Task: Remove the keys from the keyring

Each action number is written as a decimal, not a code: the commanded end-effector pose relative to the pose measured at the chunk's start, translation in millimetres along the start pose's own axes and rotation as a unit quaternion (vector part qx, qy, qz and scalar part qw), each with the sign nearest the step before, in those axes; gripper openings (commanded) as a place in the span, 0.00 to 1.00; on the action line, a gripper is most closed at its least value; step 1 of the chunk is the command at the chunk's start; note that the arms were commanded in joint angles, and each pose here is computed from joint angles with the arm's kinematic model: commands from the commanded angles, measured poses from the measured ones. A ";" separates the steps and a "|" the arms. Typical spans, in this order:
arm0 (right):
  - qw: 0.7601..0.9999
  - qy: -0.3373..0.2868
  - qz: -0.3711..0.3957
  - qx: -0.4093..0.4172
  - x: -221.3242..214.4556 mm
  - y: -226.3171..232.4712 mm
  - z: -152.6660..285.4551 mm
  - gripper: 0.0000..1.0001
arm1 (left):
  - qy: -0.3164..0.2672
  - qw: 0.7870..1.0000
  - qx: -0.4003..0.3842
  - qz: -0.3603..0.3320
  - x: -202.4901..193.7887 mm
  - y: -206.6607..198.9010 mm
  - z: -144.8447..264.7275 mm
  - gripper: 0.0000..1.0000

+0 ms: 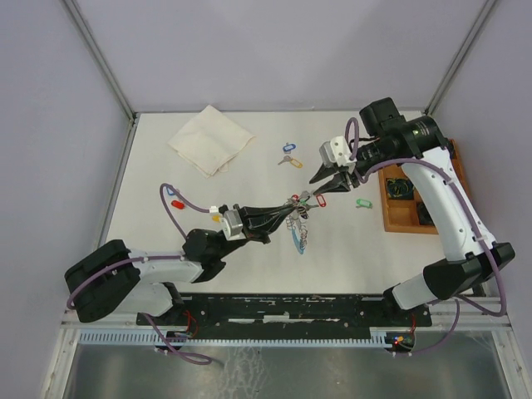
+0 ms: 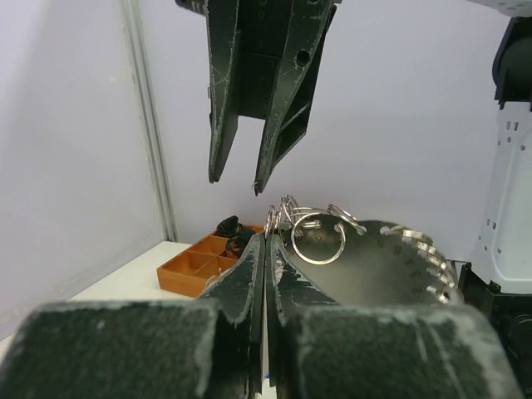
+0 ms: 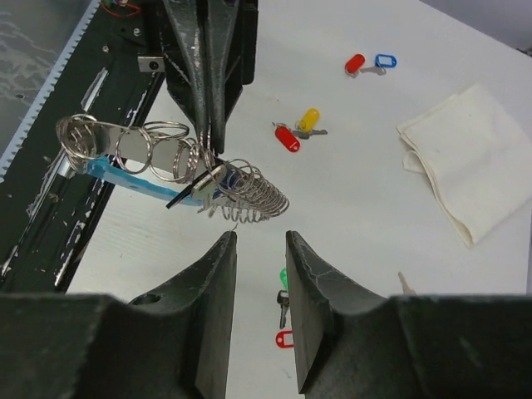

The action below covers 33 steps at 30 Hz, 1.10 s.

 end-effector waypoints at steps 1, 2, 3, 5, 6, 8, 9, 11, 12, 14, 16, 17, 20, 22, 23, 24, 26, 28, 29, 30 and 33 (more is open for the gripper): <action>0.993 -0.037 0.091 0.065 14.7 20.6 -5.9 0.36 | -0.114 0.992 0.019 -0.042 50.9 11.2 -4.3 0.03; 0.993 -0.033 0.093 0.069 13.8 22.6 -7.6 0.36 | -0.115 0.992 0.018 -0.041 51.2 11.0 -4.5 0.03; 0.992 -0.032 0.094 0.072 12.7 24.5 -9.4 0.36 | -0.115 0.992 0.017 -0.040 51.3 10.5 -4.7 0.03; 0.992 -0.026 0.096 0.075 12.1 28.0 -12.3 0.35 | -0.114 0.993 0.016 -0.040 50.8 10.1 -4.7 0.03; 0.992 -0.023 0.097 0.074 11.9 28.7 -13.5 0.35 | -0.116 0.992 0.016 -0.039 51.5 10.4 -5.1 0.03; 0.992 -0.022 0.099 0.069 13.1 28.3 -15.2 0.35 | -0.118 0.992 0.012 -0.036 52.3 9.5 -6.2 0.03; 0.993 -0.022 0.098 0.068 13.5 28.1 -16.0 0.34 | -0.118 0.992 0.010 -0.035 52.0 9.1 -6.6 0.03; 0.993 -0.017 0.098 0.070 13.0 28.0 -18.1 0.34 | -0.118 0.992 0.009 -0.032 52.0 8.7 -6.9 0.03; 0.993 -0.015 0.095 0.072 12.0 27.5 -19.5 0.34 | -0.119 0.992 0.008 -0.032 52.4 8.5 -7.3 0.03; 0.993 -0.011 0.095 0.076 10.2 28.0 -22.3 0.34 | -0.120 0.992 0.007 -0.030 52.9 8.3 -7.5 0.03; 0.992 -0.005 0.097 0.082 8.8 30.3 -25.2 0.33 | -0.120 0.992 0.007 -0.030 53.3 8.3 -7.5 0.03; 0.992 -0.001 0.098 0.084 7.8 31.4 -26.7 0.32 | -0.121 0.992 0.007 -0.029 53.5 8.2 -7.4 0.03; 0.991 0.009 0.102 0.090 6.3 33.5 -30.4 0.31 | -0.122 0.992 0.006 -0.029 54.2 8.2 -8.0 0.03; 0.990 0.009 0.103 0.091 7.0 34.0 -31.0 0.30 | -0.122 0.992 0.005 -0.028 53.8 7.7 -8.3 0.03; 0.990 0.009 0.104 0.092 7.4 34.2 -31.5 0.30 | -0.122 0.992 0.005 -0.027 53.9 7.7 -8.5 0.03; 0.990 0.009 0.106 0.092 8.4 34.6 -31.6 0.29 | -0.122 0.992 0.004 -0.026 53.8 7.5 -8.7 0.03; 0.990 0.009 0.106 0.091 9.2 34.2 -31.8 0.29 | -0.122 0.992 0.002 -0.025 53.7 7.0 -8.6 0.03; 0.990 0.006 0.105 0.092 10.1 34.0 -32.1 0.27 | -0.122 0.992 0.002 -0.023 53.4 6.6 -8.3 0.03; 0.990 0.005 0.104 0.093 10.5 34.3 -32.2 0.26 | -0.122 0.992 0.002 -0.023 53.7 6.9 -8.1 0.03; 0.990 0.003 0.105 0.094 11.5 34.9 -31.9 0.23 | -0.123 0.992 0.003 -0.024 54.3 6.8 -7.8 0.03; 0.990 0.000 0.107 0.095 13.2 35.9 -31.6 0.17 | -0.123 0.992 0.004 -0.025 55.3 7.3 -7.1 0.03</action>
Point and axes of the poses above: each gripper's point midway between its finger pads, its own z axis back along the fingers, its own y axis along the line the jaws close on, x = y × z, the point moved 5 cm from there along z, back along the fingers, and after that the axes turned 14 degrees about -z, right-handed, at the moved point
